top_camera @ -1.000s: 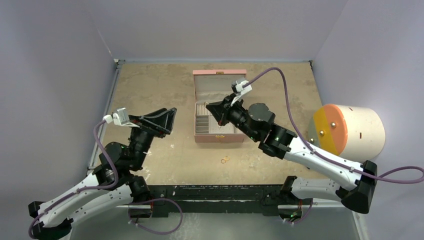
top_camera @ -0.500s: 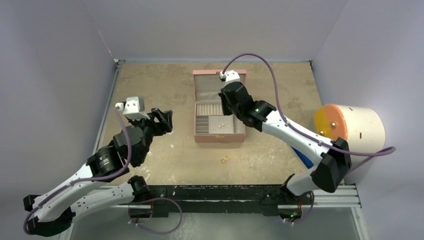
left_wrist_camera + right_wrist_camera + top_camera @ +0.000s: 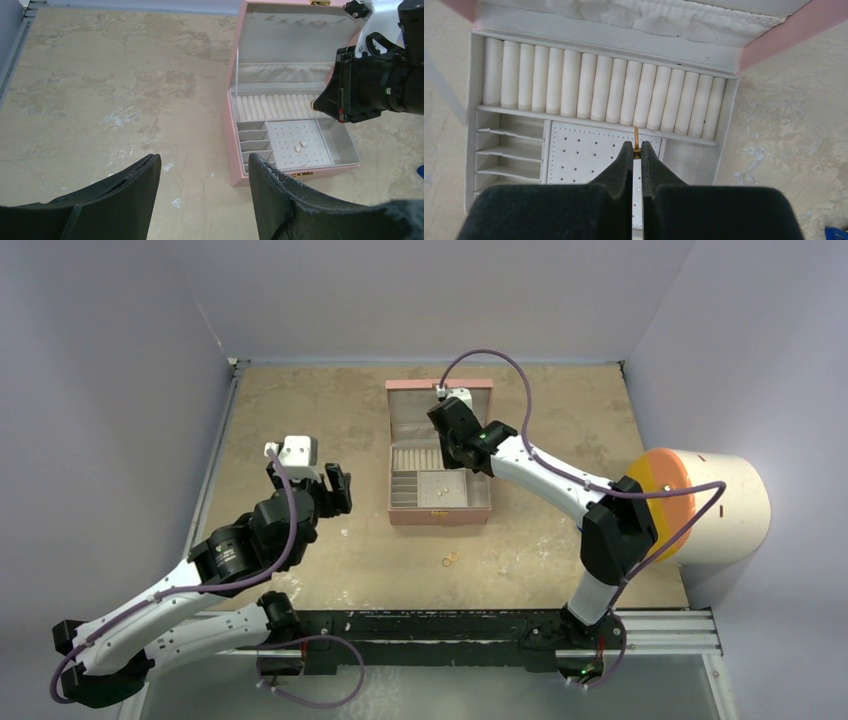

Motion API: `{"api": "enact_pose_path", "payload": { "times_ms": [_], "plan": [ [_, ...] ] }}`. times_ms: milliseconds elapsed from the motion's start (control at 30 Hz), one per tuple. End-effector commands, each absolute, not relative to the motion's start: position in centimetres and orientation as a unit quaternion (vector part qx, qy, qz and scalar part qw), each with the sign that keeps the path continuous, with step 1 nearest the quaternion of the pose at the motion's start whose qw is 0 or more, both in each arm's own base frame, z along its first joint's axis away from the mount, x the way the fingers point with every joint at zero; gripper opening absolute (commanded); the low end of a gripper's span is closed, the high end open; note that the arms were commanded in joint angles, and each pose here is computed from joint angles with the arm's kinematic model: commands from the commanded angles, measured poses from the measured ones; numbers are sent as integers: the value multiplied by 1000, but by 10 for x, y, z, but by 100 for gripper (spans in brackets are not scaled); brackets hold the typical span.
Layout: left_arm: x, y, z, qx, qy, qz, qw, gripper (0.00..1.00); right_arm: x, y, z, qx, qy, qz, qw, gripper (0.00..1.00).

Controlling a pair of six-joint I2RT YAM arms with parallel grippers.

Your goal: Organize the mixed jewelry

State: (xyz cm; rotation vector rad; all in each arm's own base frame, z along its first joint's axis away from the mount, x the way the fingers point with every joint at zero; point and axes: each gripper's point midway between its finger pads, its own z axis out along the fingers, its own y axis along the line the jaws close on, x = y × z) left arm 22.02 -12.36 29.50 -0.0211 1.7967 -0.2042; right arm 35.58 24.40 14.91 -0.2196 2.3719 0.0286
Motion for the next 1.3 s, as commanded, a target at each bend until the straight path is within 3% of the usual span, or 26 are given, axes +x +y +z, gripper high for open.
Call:
{"api": "enact_pose_path", "payload": {
  "times_ms": [0,833,1267],
  "plan": [
    [217,-121,296,-1,778,-91,622,64,369,247,158,-39,923,28,381,0],
    [218,-127,288,17,784,-89,614,63,399,251,102,15,931,27,364,0],
    [220,-128,284,22,788,-80,610,63,392,245,51,15,949,11,314,0]
  ]
}}
